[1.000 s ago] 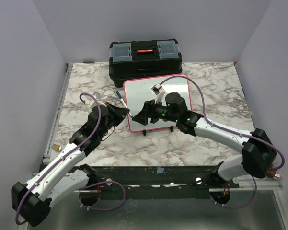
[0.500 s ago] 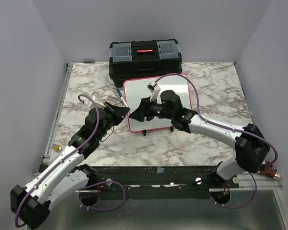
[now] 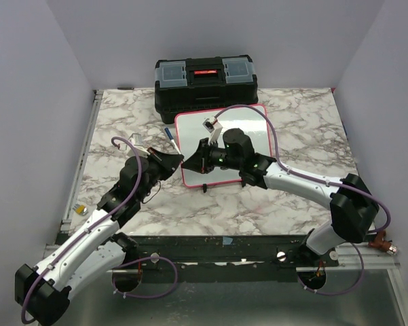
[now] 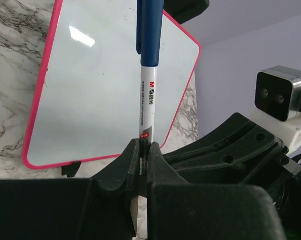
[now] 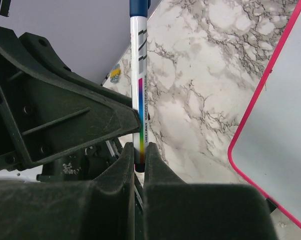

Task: Write a sentence on the whiteboard
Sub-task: Pass from the left arm to the right

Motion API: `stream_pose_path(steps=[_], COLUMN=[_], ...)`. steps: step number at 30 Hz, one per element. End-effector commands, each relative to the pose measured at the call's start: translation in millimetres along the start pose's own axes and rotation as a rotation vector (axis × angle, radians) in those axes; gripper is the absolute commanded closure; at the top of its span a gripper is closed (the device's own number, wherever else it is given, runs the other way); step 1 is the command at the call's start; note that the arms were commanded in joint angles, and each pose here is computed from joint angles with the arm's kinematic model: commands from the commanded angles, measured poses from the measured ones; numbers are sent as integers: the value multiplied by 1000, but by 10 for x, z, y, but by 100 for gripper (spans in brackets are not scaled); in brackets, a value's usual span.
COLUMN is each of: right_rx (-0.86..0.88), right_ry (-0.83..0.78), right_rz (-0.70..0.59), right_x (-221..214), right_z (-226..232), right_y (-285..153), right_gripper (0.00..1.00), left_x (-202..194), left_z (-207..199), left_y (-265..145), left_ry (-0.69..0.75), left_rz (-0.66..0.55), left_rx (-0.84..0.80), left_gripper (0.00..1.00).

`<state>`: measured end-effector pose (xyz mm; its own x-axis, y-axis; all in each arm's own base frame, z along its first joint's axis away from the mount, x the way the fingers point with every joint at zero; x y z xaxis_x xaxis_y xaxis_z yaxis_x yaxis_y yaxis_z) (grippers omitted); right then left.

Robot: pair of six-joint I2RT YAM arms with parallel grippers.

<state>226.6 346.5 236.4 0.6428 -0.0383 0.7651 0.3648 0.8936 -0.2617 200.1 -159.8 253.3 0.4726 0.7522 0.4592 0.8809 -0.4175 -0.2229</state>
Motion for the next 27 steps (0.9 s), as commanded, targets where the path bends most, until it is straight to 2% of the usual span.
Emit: stream_pose_path(steps=[1, 10, 14, 16, 17, 22, 24, 27], right_rx=[-13, -13, -14, -15, -14, -19, -20, -21], right_ry=[-20, -30, -36, -41, -42, -51, -57, -65], right_rz=[-28, -31, -38, -38, -40, -34, -36, -35], right_x=[52, 33, 44, 49, 59, 66, 69, 66], right_z=[-24, -7, -1, 4, 10, 13, 16, 15], right_y=[44, 19, 4, -1, -4, -23, -37, -45], right_gripper=[99, 99, 99, 99, 100, 99, 99, 99], left_x=[-12, 1, 16, 27, 31, 55, 69, 96], left_z=[-67, -67, -69, -76, -80, -61, -64, -72], left_y=[-61, -93, -128, -148, -158, -189, -203, -228], left_ry=[14, 34, 48, 60, 68, 102, 117, 135], left_rz=[13, 7, -5, -11, -13, -31, -36, -46], left_rx=[-57, -63, -75, -87, -92, -89, -89, -82], left_gripper=[100, 100, 96, 90, 82, 58, 52, 50])
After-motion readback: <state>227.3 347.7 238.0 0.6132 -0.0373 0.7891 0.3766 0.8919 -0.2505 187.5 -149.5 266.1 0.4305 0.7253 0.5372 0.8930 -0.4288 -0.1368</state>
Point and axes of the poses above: each gripper's point midway between its finger pads, its own y axis out along the fingers, its own z axis along the line the jaws close on, x = y × z, the point moved 7 cm from there along -y, back along the fingers, and after that the axes turned 2 degrees about -y, right-handed, at the moved point
